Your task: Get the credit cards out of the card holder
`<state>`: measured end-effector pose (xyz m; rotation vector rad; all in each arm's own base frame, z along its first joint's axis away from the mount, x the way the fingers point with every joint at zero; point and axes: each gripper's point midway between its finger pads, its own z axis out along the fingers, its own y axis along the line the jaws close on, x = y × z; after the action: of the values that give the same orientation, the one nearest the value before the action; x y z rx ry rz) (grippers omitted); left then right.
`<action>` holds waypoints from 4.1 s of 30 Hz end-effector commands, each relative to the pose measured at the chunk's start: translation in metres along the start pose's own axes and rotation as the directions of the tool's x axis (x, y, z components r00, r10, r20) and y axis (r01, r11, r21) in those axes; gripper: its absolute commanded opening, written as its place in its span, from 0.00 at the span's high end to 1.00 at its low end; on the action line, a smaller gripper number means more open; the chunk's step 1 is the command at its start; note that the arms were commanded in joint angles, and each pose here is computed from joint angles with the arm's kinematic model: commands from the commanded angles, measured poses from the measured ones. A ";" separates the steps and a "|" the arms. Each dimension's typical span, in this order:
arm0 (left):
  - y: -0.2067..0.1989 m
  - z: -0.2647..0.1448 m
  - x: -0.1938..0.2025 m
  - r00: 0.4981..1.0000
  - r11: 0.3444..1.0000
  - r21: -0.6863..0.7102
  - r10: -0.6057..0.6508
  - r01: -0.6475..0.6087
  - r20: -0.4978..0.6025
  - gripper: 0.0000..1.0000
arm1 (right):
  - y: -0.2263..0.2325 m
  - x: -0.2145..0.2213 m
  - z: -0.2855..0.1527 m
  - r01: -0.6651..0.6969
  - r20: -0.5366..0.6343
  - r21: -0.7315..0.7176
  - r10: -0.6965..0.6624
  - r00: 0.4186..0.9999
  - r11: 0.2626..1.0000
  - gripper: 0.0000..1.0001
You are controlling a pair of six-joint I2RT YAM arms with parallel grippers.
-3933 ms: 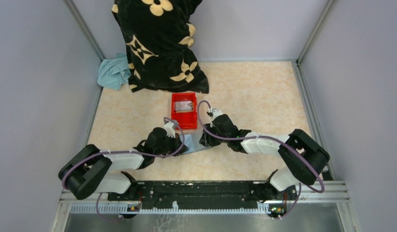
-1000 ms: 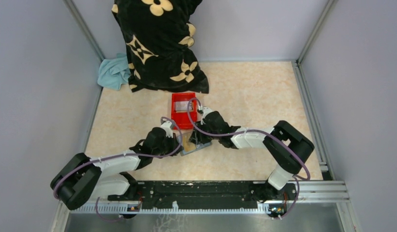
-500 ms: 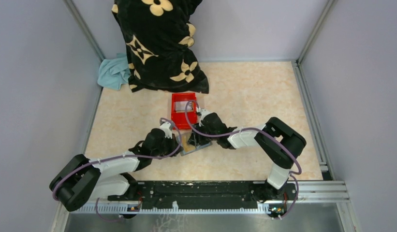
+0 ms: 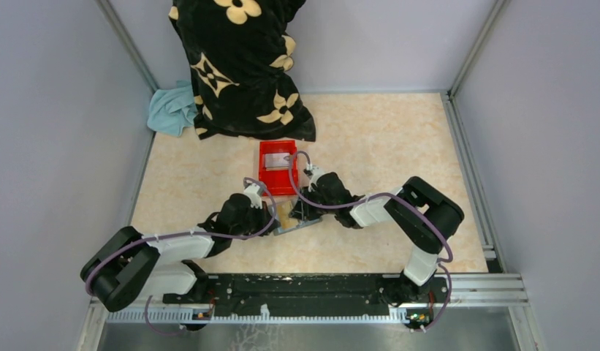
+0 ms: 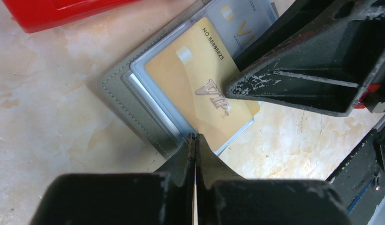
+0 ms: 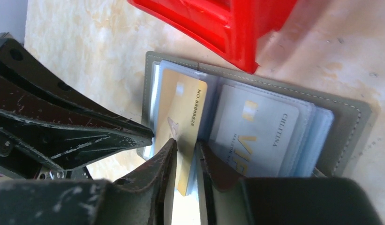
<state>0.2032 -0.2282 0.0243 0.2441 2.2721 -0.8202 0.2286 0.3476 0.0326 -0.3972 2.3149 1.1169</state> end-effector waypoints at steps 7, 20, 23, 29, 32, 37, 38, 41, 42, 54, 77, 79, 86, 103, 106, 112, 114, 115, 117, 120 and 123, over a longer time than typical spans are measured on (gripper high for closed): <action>0.009 -0.001 0.017 0.998 1.000 -0.028 0.000 -0.001 -0.056 1.00 | 0.007 -0.013 -0.008 0.009 0.037 0.002 -0.009 0.999 1.000 1.00; 0.003 0.006 0.018 0.997 1.000 0.001 -0.001 0.001 -0.073 1.00 | -0.003 -0.057 -0.050 0.045 0.161 0.119 -0.064 0.985 0.992 1.00; -0.001 0.006 0.013 0.998 1.000 0.016 0.006 -0.005 -0.061 1.00 | -0.007 -0.059 -0.056 0.047 0.167 0.142 -0.071 0.983 0.989 1.00; -0.003 0.006 0.009 0.999 1.000 0.027 0.017 -0.016 -0.049 1.00 | -0.013 -0.059 -0.065 0.046 0.181 0.157 -0.074 0.981 0.987 1.00; -0.005 0.006 0.011 0.999 0.999 0.039 0.011 -0.009 -0.053 1.00 | -0.015 -0.053 -0.061 0.041 0.159 0.149 -0.065 0.985 0.988 1.00; -0.005 0.004 0.011 0.999 0.999 0.043 0.007 -0.005 -0.052 1.00 | -0.026 -0.045 -0.057 0.018 0.147 0.177 -0.044 0.988 0.984 0.91; -0.005 0.004 0.011 0.999 0.999 0.043 0.008 -0.006 -0.049 1.00 | -0.028 -0.043 -0.056 0.016 0.141 0.182 -0.042 0.989 0.983 0.90; -0.006 0.002 0.011 0.999 0.999 0.048 0.006 -0.004 -0.046 1.00 | -0.029 -0.036 -0.051 0.011 0.124 0.167 -0.032 0.992 0.986 0.96; -0.007 0.002 0.011 0.999 0.999 0.049 0.006 -0.004 -0.045 1.00 | -0.029 -0.034 -0.050 0.007 0.124 0.159 -0.027 0.992 0.987 0.99; -0.036 -0.009 -0.015 1.000 0.989 0.148 0.018 -0.020 0.010 1.00 | -0.017 -0.017 -0.042 -0.031 0.091 0.043 0.027 0.996 0.999 1.00; -0.032 0.027 -0.002 1.000 0.985 0.172 0.000 0.005 -0.028 1.00 | -0.017 0.008 -0.030 -0.054 0.054 0.035 0.052 0.997 0.998 0.90; -0.029 0.028 0.000 0.999 0.987 0.162 -0.002 0.008 -0.035 1.00 | -0.017 0.006 -0.030 -0.050 0.061 0.039 0.047 0.997 0.998 0.84; -0.019 0.028 0.016 0.998 0.990 0.139 -0.013 0.022 -0.067 1.00 | -0.009 -0.008 -0.039 -0.035 0.114 -0.001 0.035 0.993 0.999 0.75; -0.017 0.031 0.023 0.996 0.990 0.139 -0.025 0.038 -0.090 1.00 | 0.005 -0.022 -0.051 -0.020 0.159 -0.042 0.026 0.987 0.999 0.78; -0.018 0.031 0.022 0.996 0.989 0.140 -0.025 0.038 -0.087 1.00 | 0.003 -0.022 -0.053 -0.010 0.151 -0.016 0.012 0.988 1.000 0.75; -0.018 0.030 0.022 0.996 0.989 0.144 -0.025 0.037 -0.087 1.00 | 0.003 -0.022 -0.053 -0.006 0.145 -0.016 0.009 0.989 1.000 0.69; -0.018 0.030 0.023 0.996 0.989 0.144 -0.025 0.038 -0.089 1.00 | 0.005 -0.021 -0.052 -0.008 0.143 -0.027 0.012 0.990 1.000 0.69; -0.018 0.030 0.023 0.996 0.989 0.144 -0.025 0.038 -0.090 1.00 | 0.005 -0.021 -0.052 -0.009 0.142 -0.032 0.013 0.990 0.999 0.69; -0.018 0.030 0.023 0.996 0.988 0.147 -0.025 0.038 -0.091 1.00 | 0.008 -0.022 -0.051 -0.012 0.143 -0.048 0.018 0.989 0.999 0.69; -0.018 0.031 0.024 0.995 0.988 0.147 -0.023 0.037 -0.094 1.00 | 0.016 -0.023 -0.050 -0.019 0.144 -0.088 0.031 0.989 0.996 0.72; -0.019 0.032 0.025 0.995 0.987 0.153 -0.029 0.044 -0.098 1.00 | 0.022 -0.026 -0.050 -0.019 0.150 -0.120 0.037 0.988 0.993 0.74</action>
<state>0.2071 -0.2731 0.0218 0.3152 2.2198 -1.0646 0.2173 0.3000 0.0508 -0.2672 2.2779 1.1162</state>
